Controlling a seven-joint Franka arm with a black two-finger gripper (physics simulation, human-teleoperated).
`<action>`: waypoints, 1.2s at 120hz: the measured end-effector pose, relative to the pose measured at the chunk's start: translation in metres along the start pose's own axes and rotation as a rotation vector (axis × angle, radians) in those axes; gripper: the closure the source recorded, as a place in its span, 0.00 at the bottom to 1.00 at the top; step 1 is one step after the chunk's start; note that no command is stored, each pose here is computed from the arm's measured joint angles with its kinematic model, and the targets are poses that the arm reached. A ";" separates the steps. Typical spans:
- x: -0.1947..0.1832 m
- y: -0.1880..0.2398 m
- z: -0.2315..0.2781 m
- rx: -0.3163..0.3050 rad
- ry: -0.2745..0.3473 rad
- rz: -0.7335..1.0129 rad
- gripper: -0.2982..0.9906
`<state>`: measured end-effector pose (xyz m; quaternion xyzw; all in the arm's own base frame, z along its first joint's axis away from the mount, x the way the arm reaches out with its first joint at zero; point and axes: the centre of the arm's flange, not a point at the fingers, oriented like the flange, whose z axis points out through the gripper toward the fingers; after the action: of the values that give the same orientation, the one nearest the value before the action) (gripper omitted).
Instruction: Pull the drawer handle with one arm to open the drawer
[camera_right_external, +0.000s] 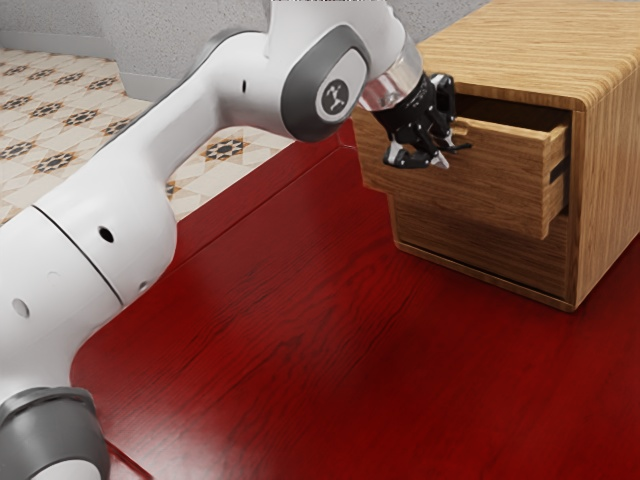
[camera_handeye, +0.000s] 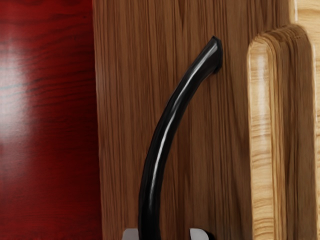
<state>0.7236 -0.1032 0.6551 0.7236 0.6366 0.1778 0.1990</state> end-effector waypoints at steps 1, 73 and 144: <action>0.000 0.000 0.000 0.001 0.000 0.000 0.79; 0.006 -0.048 -0.038 0.100 -0.017 -0.056 0.85; 0.016 -0.109 -0.081 0.125 -0.025 -0.091 0.84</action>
<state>0.5916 -0.0706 0.6680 0.7070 0.6763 0.1193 0.1691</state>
